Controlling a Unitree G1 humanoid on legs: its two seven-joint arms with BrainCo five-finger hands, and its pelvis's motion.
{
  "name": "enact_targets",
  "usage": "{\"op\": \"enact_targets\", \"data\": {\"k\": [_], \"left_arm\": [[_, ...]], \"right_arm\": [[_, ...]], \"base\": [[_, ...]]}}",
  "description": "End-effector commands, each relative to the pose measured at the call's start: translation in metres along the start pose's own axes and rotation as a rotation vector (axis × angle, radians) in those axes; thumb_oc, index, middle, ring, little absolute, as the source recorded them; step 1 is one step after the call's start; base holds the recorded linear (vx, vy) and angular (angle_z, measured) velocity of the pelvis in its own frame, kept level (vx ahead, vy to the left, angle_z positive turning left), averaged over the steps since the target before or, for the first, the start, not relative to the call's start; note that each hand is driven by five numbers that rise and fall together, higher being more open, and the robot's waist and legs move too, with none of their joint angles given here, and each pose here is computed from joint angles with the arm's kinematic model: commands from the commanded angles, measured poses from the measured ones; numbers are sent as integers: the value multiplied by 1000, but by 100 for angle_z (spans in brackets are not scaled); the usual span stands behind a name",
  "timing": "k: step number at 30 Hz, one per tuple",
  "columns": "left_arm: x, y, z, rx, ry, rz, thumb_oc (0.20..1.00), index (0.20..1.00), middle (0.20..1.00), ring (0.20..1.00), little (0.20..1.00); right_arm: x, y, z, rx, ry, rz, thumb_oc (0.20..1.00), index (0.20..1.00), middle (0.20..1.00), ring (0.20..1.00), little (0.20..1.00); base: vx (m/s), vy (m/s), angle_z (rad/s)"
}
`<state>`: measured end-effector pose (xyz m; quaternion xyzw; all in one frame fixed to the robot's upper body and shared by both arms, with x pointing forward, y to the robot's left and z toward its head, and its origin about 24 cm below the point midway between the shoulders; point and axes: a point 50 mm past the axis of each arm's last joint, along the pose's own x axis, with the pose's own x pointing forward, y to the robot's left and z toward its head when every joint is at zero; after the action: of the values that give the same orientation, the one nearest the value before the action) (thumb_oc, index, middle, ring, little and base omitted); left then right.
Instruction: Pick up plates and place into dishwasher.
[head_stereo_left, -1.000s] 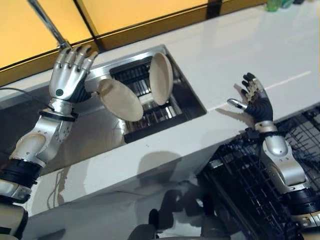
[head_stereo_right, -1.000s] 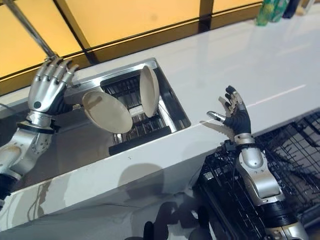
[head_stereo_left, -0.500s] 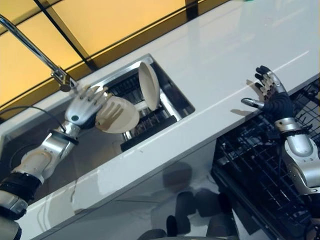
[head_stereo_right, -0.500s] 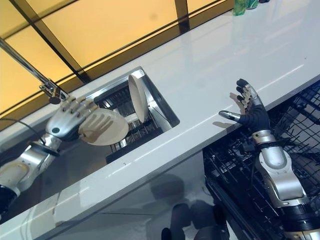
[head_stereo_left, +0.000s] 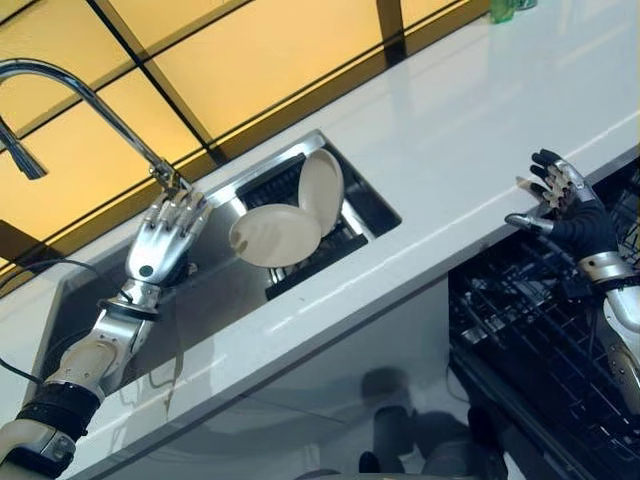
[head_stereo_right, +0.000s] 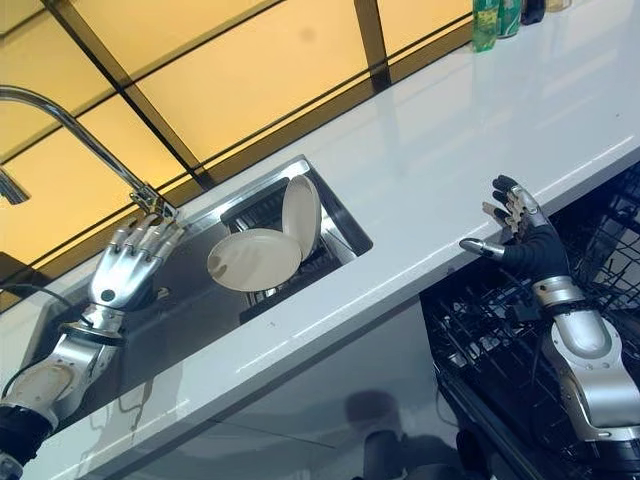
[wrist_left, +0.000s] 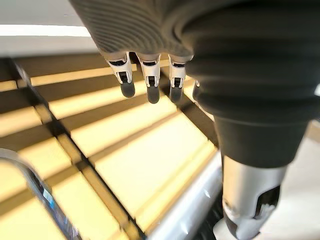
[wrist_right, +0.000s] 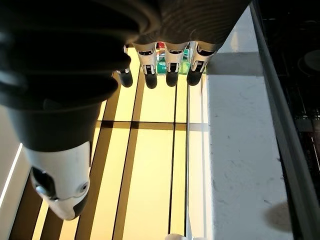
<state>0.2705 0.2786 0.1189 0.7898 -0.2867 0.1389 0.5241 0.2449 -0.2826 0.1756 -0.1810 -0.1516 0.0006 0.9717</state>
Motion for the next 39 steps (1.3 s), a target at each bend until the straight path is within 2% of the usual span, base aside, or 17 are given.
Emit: {"op": "enact_targets", "data": {"k": [1, 18, 25, 39], "left_arm": [[0, 10, -22, 95, 33, 23, 1000, 1000, 1000, 1000, 1000], [-33, -21, 15, -38, 52, -98, 1000, 1000, 1000, 1000, 1000], [-34, -28, 16, -19, 119, -104, 1000, 1000, 1000, 1000, 1000], [25, -13, -28, 158, 410, 103, 1000, 1000, 1000, 1000, 1000]], "right_arm": [[-26, 3, -27, -13, 192, 49, 1000, 1000, 1000, 1000, 1000], [-27, -15, -17, -82, 220, 50, 1000, 1000, 1000, 1000, 1000], [-20, -13, -18, -99, 209, 58, 1000, 1000, 1000, 1000, 1000], [34, 10, 13, -80, 5, -22, 1000, 1000, 1000, 1000, 1000]], "base": [[36, 26, 6], [38, 38, 0], [-28, 34, -11], [-199, -23, -5]]}}
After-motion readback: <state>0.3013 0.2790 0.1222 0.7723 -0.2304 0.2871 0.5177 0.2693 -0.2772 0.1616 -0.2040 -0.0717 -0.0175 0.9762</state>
